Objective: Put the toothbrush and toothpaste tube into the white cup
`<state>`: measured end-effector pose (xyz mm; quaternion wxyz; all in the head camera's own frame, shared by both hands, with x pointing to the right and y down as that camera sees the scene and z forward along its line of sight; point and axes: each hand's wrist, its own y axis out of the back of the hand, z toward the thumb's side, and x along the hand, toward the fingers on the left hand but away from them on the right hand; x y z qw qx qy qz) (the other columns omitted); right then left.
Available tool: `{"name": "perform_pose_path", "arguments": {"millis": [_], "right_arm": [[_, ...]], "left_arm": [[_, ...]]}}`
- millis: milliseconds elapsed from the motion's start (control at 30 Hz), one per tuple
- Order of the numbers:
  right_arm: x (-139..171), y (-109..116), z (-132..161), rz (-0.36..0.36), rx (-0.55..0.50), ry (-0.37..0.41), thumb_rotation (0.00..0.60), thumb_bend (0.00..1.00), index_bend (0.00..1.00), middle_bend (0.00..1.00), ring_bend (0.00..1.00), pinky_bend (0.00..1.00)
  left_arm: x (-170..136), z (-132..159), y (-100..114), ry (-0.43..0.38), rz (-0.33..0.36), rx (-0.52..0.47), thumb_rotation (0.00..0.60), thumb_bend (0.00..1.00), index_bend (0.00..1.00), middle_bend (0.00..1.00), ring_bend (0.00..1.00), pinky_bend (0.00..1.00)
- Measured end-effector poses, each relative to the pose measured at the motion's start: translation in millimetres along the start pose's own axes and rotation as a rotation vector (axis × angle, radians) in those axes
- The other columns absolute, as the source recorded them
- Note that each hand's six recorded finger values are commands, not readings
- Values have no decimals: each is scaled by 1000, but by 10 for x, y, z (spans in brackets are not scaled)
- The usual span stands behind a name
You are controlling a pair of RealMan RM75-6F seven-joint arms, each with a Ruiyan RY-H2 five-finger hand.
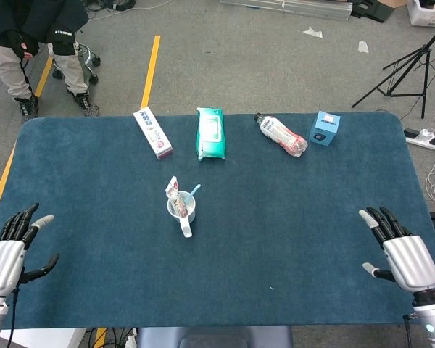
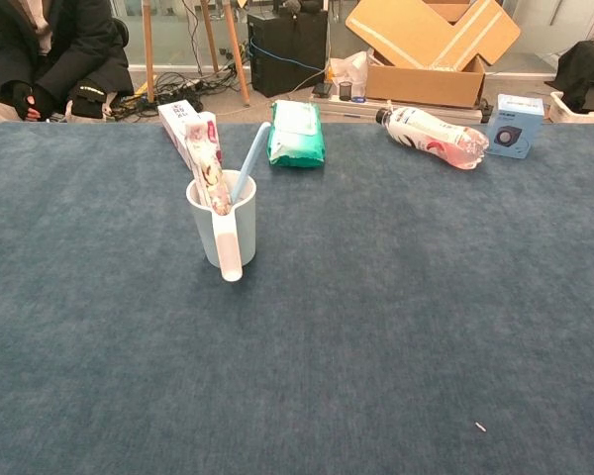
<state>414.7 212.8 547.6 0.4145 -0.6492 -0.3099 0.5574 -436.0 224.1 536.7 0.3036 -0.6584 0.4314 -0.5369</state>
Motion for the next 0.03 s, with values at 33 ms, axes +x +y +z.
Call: {"name": "perform_pose_path", "arguments": {"millis": [33], "right_arm": [[-5,-3,-6,2,-1,-3,600,0,43,116,57,423]], "left_arm": [[-4,-12,1,3,-2,2,600,289,179,0,0,0]]}}
